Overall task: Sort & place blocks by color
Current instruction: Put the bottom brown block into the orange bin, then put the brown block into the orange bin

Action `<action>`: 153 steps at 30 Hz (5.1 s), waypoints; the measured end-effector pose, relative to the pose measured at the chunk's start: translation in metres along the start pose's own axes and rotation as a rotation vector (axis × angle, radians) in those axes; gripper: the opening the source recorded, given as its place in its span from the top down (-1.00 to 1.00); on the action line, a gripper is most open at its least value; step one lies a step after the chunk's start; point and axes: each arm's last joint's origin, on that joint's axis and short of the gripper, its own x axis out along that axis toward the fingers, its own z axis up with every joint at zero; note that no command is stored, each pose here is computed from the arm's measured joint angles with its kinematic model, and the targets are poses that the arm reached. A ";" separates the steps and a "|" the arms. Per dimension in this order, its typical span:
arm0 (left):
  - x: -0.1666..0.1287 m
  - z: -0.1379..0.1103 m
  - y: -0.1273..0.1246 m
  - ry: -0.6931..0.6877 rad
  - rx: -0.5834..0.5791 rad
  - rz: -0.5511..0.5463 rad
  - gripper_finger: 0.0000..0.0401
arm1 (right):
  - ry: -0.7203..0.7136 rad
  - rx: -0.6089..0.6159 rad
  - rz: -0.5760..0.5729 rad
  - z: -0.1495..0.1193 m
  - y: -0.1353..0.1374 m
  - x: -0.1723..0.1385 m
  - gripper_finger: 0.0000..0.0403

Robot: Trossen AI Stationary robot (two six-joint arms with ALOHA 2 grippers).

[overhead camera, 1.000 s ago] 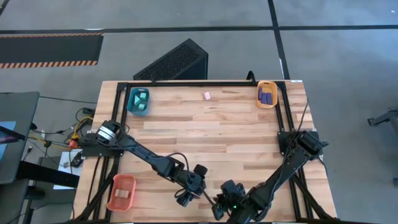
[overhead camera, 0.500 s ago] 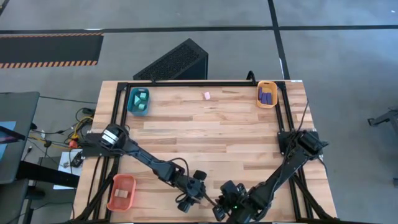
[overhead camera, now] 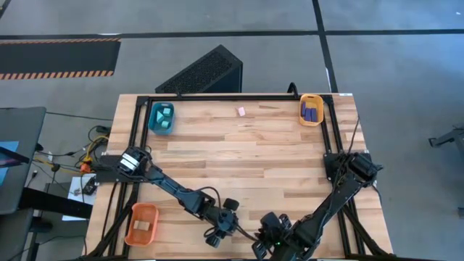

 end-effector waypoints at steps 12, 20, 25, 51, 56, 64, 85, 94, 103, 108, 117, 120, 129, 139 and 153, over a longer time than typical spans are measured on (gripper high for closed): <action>-0.012 -0.001 0.009 0.073 -0.084 0.020 0.50 | -0.012 -0.003 -0.060 0.001 -0.007 0.000 0.37; -0.060 0.010 0.014 0.120 -0.134 0.188 0.50 | -0.062 -0.015 -0.084 0.003 -0.010 0.000 0.37; -0.091 0.001 0.012 0.126 -0.158 0.227 0.50 | -0.081 -0.008 -0.099 0.008 -0.011 0.002 0.37; -0.258 -0.133 -0.123 0.381 -0.465 0.164 0.50 | -0.186 -0.044 -0.129 0.071 -0.006 0.038 0.37; -0.242 -0.162 -0.130 0.487 -0.450 0.206 0.38 | -0.190 -0.081 -0.129 0.080 -0.006 0.043 0.37; -0.230 -0.183 -0.126 0.579 -0.647 0.215 0.35 | -0.007 -0.205 -0.149 0.088 -0.010 0.040 0.37; -0.225 -0.114 -0.079 0.345 -1.001 0.343 -0.27 | -0.169 -0.446 -0.337 0.145 -0.113 -0.064 0.37; -0.222 -0.070 -0.026 0.186 -0.987 0.281 -0.19 | -0.280 -0.091 -0.108 0.178 -0.154 -0.011 0.37; -0.256 -0.026 0.064 -0.034 -0.680 0.457 -0.19 | -0.143 -0.093 -0.271 0.253 -0.182 0.052 0.19; -0.278 -0.026 0.131 -0.170 -0.565 0.474 -0.19 | -0.073 -0.053 -0.337 0.317 -0.211 0.080 -0.07; -0.335 -0.073 0.231 -0.327 -0.476 0.576 -0.19 | 0.104 0.033 -0.340 0.428 -0.270 0.118 -0.29; -0.349 -0.093 0.252 -0.367 -0.528 0.580 -0.19 | 0.138 0.002 -0.304 0.447 -0.269 0.129 -0.29; -0.361 -0.127 0.285 -0.342 -0.572 0.703 -0.19 | 0.226 0.002 -0.339 0.475 -0.273 0.155 -0.29; -0.363 -0.133 0.291 -0.319 -0.523 0.730 -0.19 | 0.265 0.124 -0.291 0.494 -0.302 0.151 -0.29; -0.368 -0.134 0.293 -0.274 -0.361 0.779 -0.19 | 0.301 0.203 -0.194 0.499 -0.322 0.155 -0.11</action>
